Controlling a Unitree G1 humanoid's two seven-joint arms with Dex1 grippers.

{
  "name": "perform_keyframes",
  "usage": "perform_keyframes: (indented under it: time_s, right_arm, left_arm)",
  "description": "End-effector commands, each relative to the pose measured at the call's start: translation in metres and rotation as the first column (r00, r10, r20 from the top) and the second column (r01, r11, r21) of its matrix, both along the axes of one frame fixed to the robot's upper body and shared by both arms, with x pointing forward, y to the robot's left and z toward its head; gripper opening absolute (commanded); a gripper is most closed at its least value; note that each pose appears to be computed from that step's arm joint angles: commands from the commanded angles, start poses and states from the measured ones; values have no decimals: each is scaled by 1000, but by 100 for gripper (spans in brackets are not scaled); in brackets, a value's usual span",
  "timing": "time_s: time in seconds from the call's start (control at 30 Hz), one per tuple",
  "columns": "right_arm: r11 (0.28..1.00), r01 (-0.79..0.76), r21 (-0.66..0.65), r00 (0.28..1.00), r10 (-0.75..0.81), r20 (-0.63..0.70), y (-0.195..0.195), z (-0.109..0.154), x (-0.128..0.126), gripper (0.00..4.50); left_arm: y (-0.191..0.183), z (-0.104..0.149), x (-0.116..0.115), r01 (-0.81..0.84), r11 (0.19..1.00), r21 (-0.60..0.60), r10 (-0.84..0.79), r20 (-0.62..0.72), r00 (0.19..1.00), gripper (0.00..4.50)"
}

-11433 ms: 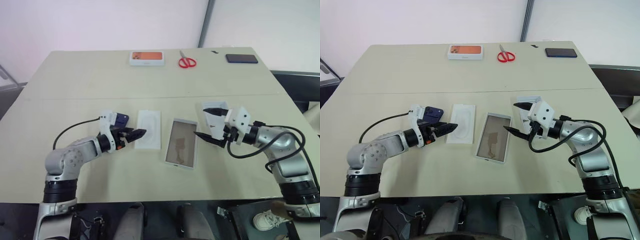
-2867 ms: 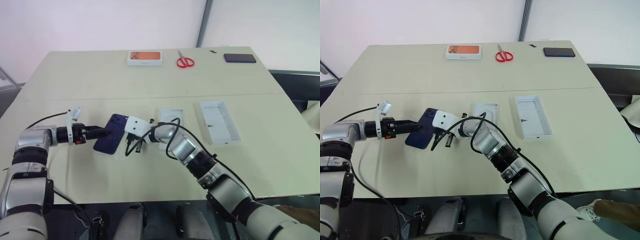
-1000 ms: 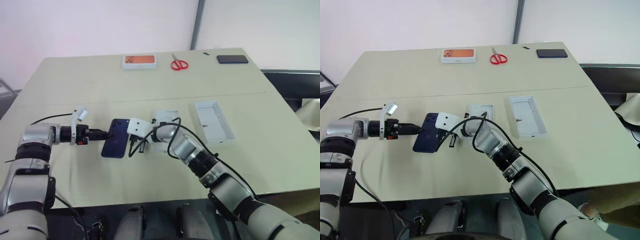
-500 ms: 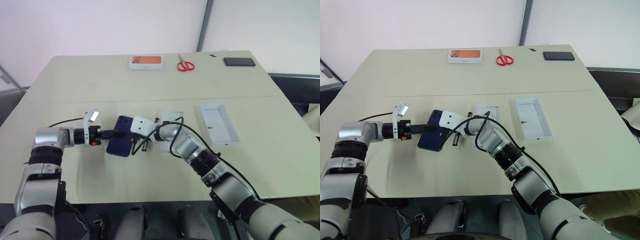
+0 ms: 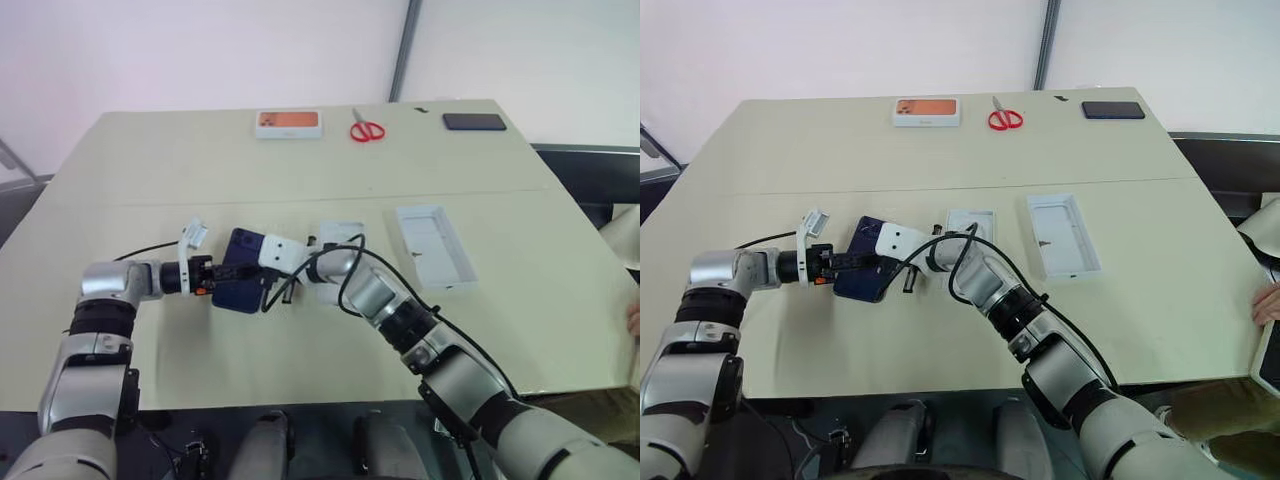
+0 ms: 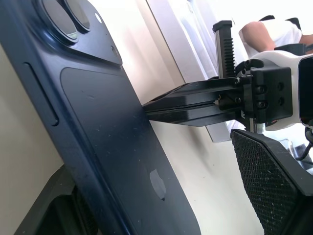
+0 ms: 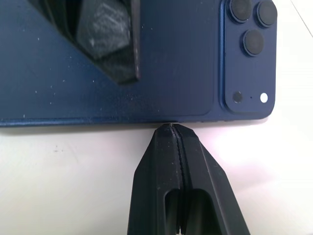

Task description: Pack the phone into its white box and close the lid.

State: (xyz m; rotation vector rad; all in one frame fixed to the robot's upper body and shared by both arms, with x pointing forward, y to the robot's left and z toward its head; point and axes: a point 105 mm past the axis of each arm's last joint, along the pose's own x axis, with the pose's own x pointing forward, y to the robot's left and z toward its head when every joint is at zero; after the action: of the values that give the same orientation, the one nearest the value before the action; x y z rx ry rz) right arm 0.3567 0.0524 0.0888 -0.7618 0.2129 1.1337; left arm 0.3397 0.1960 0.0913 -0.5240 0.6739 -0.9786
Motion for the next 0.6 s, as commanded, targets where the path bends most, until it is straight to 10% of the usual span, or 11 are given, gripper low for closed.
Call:
perform_keyframes:
  time_s: [0.03,0.23,0.47,0.6]
  right_arm:
    - [1000,-20,6,1000,20,21,6,5,-1,2]
    - [1000,-29,9,999,28,23,8,5,-3,2]
    - [999,-31,8,999,31,25,7,5,-4,0]
    - [1000,-30,9,999,30,26,7,5,-4,0]
  left_arm:
    - [13,-5,0,-41,998,37,41,-22,999,392]
    - [15,-3,-2,-53,998,-13,53,-45,998,392]
    - [13,-6,-5,-46,999,-15,45,-52,998,102]
    - [15,-6,-8,-46,999,-16,45,-57,997,102]
